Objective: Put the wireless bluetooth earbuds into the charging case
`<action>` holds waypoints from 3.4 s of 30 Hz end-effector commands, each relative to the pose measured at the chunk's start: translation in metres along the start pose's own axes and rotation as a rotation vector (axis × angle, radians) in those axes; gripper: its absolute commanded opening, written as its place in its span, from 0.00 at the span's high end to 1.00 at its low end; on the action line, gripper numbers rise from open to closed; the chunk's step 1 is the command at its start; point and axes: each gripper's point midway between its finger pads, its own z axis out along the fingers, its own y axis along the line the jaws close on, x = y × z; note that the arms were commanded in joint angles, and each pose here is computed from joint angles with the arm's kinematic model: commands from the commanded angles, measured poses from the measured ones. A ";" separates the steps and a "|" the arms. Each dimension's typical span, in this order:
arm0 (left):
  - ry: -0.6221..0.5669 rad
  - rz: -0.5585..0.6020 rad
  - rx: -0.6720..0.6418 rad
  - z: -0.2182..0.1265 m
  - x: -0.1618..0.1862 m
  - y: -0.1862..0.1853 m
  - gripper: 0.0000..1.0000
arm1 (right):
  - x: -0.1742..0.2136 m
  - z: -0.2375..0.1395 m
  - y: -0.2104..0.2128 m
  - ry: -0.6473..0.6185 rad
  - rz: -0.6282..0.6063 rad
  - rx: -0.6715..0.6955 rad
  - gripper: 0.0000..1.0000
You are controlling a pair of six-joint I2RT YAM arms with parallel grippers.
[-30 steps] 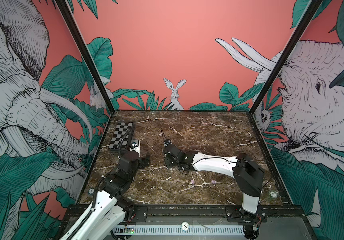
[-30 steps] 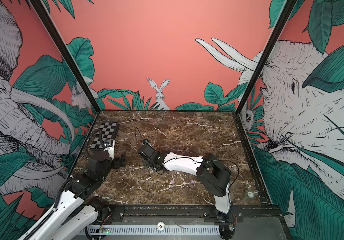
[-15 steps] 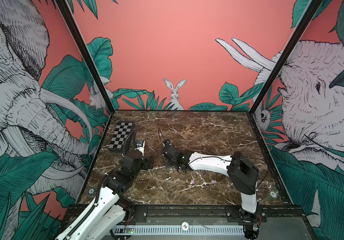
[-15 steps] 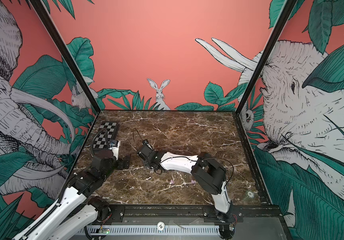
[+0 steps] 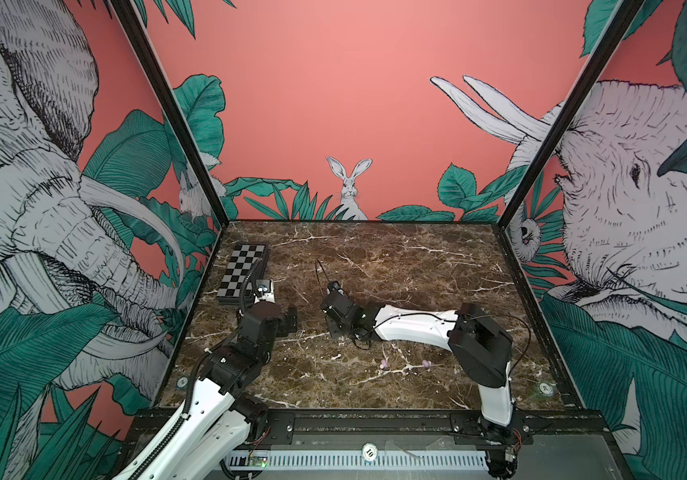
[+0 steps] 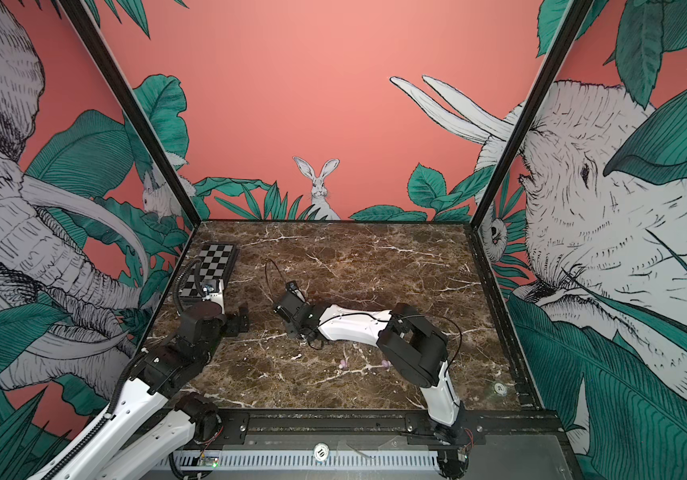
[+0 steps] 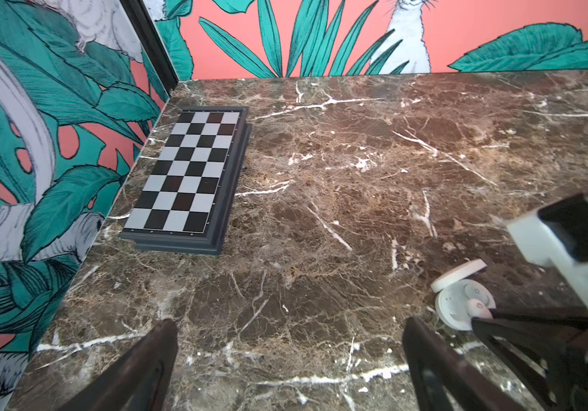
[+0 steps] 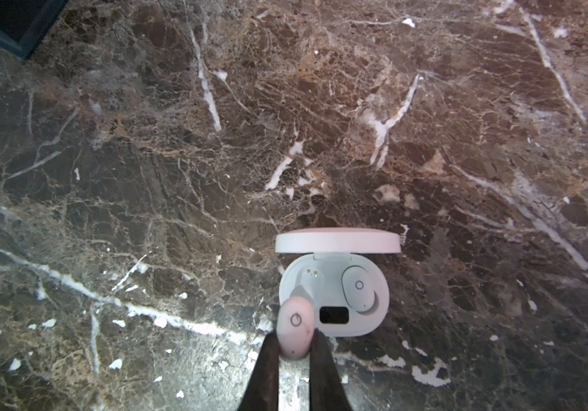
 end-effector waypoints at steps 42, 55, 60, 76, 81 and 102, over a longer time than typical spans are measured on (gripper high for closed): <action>0.024 0.055 0.170 0.003 0.004 -0.033 0.01 | -0.005 0.021 -0.009 0.008 0.034 0.052 1.00; 0.032 0.090 0.291 -0.001 0.007 -0.053 0.01 | -0.002 0.023 -0.009 0.016 0.036 0.055 1.00; 0.032 0.088 0.289 0.000 0.007 -0.053 0.01 | 0.000 0.024 -0.010 0.020 0.039 0.057 1.00; 0.029 0.086 0.281 0.000 0.006 -0.052 0.01 | 0.005 0.027 -0.011 0.037 0.046 0.061 1.00; 0.028 0.087 0.281 0.000 0.006 -0.052 0.01 | 0.004 0.027 -0.012 0.037 0.052 0.062 1.00; 0.031 0.088 0.277 0.000 0.006 -0.051 0.01 | 0.002 0.025 -0.008 0.036 0.059 0.047 0.82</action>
